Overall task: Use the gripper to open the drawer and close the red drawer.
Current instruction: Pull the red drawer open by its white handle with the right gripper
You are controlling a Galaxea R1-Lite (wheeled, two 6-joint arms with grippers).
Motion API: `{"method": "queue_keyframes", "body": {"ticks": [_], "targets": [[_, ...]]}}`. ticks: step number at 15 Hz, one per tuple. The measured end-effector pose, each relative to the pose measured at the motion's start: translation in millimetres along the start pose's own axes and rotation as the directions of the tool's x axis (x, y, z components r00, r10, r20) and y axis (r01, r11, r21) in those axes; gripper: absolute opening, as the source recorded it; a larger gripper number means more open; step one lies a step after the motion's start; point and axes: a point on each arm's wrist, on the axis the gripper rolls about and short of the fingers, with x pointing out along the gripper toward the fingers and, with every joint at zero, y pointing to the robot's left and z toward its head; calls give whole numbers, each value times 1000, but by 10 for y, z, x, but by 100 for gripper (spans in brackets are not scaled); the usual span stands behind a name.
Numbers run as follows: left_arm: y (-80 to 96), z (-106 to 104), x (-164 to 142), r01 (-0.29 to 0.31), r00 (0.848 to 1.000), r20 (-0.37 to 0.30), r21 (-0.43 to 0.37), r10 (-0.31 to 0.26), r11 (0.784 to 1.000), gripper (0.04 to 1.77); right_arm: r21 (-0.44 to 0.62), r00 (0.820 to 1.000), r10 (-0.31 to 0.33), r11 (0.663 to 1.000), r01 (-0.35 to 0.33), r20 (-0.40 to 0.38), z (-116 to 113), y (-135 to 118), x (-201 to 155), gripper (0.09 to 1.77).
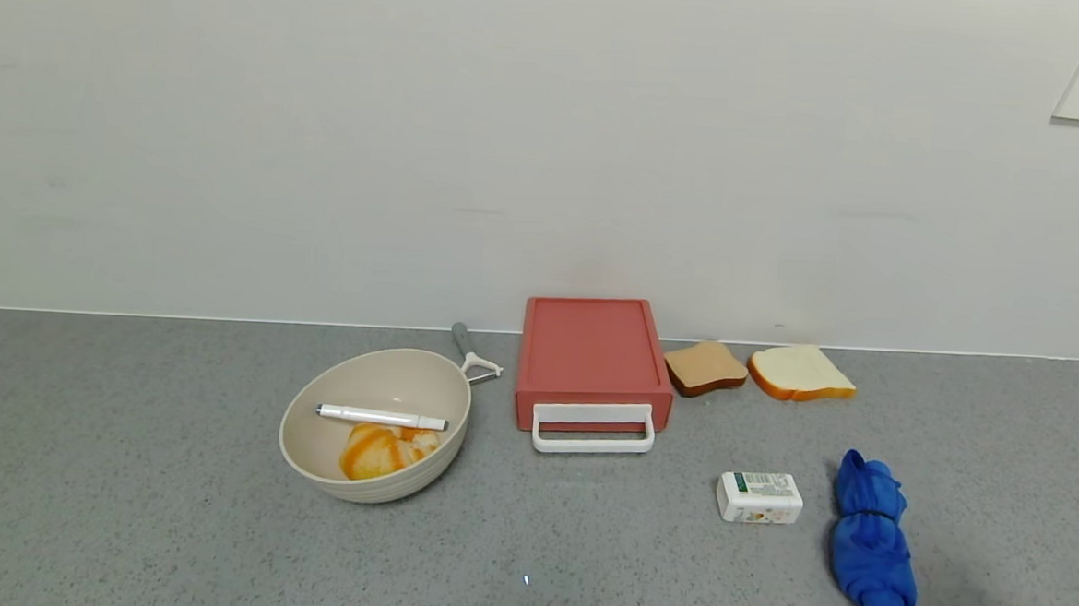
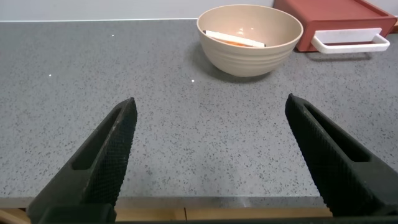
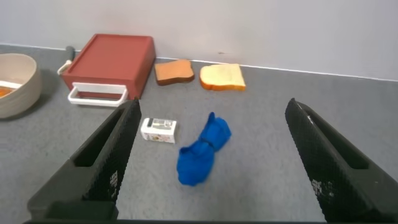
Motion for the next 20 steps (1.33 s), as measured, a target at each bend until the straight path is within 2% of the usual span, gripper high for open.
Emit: {"method": "queue_keyframes", "body": {"ticks": [2, 4, 8, 11, 16, 20], "targets": [[0, 0, 0, 0, 1000, 0, 0, 0, 1000, 172, -1, 996, 58, 998, -58, -69, 212, 38, 375, 171], [0, 0, 0, 0, 1000, 0, 0, 0, 1000, 172, 5, 983, 119, 993, -119, -137, 335, 127, 763, 171], [0, 0, 0, -1, 1000, 0, 0, 1, 1000, 172, 58, 939, 243, 970, -236, -243, 444, 471, 1493, 171], [0, 0, 0, -1, 1000, 0, 0, 1, 1000, 172, 67, 906, 301, 953, -294, -297, 426, 750, 1924, 171], [0, 0, 0, -1, 1000, 0, 0, 1, 1000, 172, 125, 857, 364, 931, -342, -364, 297, 1165, 2361, 171], [0, 0, 0, -1, 1000, 0, 0, 1, 1000, 172, 174, 792, 376, 926, -334, -481, 189, 1408, 2526, 171]]}}
